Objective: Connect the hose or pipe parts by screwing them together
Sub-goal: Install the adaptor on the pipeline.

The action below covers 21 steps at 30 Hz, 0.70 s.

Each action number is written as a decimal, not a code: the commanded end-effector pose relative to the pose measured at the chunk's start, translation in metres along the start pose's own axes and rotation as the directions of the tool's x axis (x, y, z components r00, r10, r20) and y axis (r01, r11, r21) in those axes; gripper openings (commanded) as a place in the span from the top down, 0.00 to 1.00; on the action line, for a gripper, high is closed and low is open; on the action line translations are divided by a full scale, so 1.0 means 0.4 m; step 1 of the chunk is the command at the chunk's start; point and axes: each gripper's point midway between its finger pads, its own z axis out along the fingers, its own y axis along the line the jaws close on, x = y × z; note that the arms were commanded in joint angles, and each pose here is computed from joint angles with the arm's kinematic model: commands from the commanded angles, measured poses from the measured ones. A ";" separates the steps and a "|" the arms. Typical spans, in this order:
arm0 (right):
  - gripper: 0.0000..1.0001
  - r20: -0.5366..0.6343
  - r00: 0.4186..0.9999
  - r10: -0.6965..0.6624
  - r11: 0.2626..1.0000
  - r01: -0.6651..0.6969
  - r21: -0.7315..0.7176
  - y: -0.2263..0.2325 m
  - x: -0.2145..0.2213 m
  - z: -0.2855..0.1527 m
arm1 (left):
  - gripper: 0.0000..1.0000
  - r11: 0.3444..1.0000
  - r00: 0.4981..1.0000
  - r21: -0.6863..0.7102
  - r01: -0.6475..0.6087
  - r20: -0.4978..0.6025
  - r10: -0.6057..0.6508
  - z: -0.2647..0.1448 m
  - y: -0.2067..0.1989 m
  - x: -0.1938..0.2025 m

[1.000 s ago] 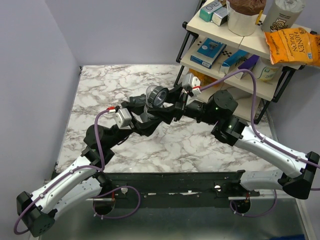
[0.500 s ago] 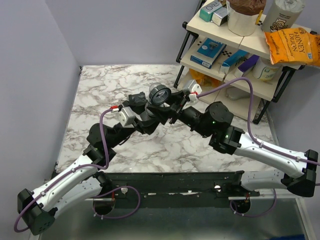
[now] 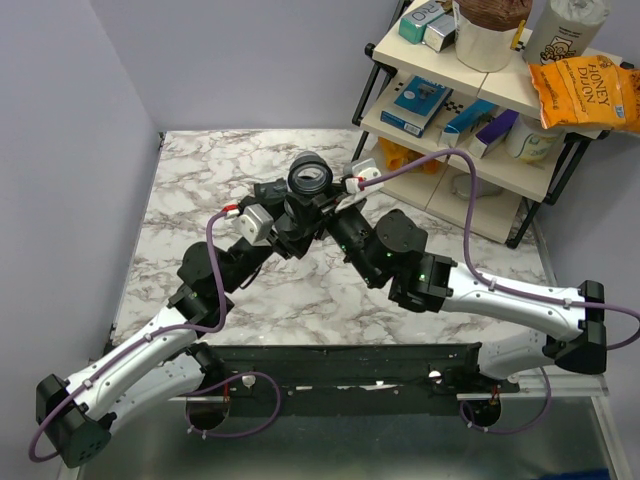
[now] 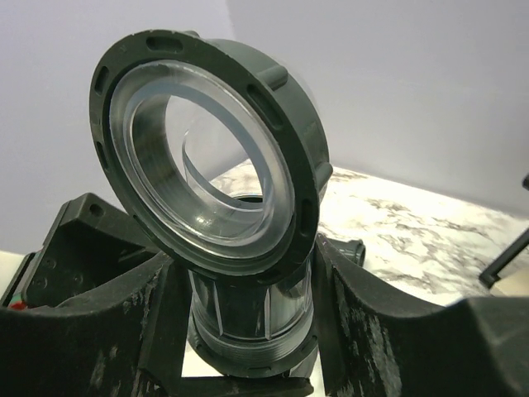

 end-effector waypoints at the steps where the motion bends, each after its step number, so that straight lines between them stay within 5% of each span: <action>1: 0.96 -0.296 0.926 -0.235 0.956 0.274 0.101 -0.066 0.245 -0.034 | 1.00 0.994 0.902 -0.104 -0.029 0.426 0.071 -0.019 0.042 -0.368; 5: 0.66 -0.283 0.933 -0.225 0.964 0.256 0.078 -0.046 0.229 -0.028 | 1.00 0.994 0.902 -0.105 -0.025 0.426 0.068 -0.018 0.044 -0.365; 14: 0.44 -0.224 0.959 -0.174 0.983 0.183 0.019 0.003 0.151 -0.007 | 1.00 0.995 0.901 -0.102 -0.015 0.430 0.058 -0.015 0.043 -0.359; 21: 0.10 -0.177 0.979 -0.105 0.994 0.098 -0.049 0.045 0.097 -0.008 | 1.00 0.992 0.903 -0.122 -0.005 0.427 0.057 -0.020 0.053 -0.354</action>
